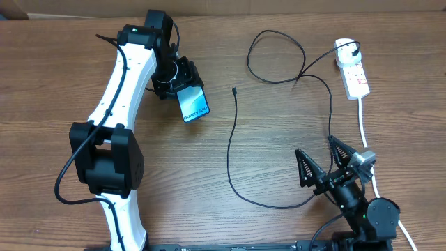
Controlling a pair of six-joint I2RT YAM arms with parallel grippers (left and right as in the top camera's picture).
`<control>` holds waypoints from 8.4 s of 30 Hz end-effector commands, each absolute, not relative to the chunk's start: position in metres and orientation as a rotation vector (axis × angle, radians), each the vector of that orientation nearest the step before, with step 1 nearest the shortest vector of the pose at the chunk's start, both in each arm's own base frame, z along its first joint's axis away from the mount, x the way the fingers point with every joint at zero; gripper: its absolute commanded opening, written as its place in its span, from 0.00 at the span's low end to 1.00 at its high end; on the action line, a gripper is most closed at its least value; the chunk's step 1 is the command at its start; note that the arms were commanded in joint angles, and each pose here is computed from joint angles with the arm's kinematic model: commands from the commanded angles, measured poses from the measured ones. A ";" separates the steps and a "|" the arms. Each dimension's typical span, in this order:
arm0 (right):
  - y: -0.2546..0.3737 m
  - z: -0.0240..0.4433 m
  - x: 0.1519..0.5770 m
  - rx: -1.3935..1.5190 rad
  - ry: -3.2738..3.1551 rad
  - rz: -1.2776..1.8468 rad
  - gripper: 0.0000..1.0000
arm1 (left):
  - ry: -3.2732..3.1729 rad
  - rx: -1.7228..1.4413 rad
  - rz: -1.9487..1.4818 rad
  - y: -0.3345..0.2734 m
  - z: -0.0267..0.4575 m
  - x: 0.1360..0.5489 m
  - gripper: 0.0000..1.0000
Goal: Plug charger to phone and switch on socket
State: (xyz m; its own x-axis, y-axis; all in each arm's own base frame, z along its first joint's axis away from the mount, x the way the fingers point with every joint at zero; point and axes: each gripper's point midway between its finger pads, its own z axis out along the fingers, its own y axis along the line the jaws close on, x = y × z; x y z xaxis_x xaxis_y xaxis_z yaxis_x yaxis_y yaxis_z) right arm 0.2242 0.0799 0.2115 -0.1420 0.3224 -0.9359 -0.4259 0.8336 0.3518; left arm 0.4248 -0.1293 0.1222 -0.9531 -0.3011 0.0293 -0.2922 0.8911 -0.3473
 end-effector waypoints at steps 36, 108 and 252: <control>0.111 0.181 0.283 0.130 2.367 0.939 1.00 | 3.105 -1.186 -1.524 -0.202 0.221 0.361 0.04; 0.218 0.190 0.323 0.287 2.266 1.194 0.86 | 2.884 -1.651 -0.498 -0.166 0.156 0.381 0.04; 0.241 0.197 0.366 0.311 2.102 1.419 0.04 | 2.914 -0.482 -1.367 -0.161 0.206 0.410 0.37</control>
State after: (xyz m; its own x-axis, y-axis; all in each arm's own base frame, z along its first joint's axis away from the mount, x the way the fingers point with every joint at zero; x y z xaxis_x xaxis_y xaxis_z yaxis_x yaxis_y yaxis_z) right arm 0.3629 0.2404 0.1501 -0.8320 0.4778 -0.2819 -0.0276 0.4718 0.8813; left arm 0.4130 -0.1329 0.1637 -0.8588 -0.4219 0.2908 -0.5120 0.6846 -0.5189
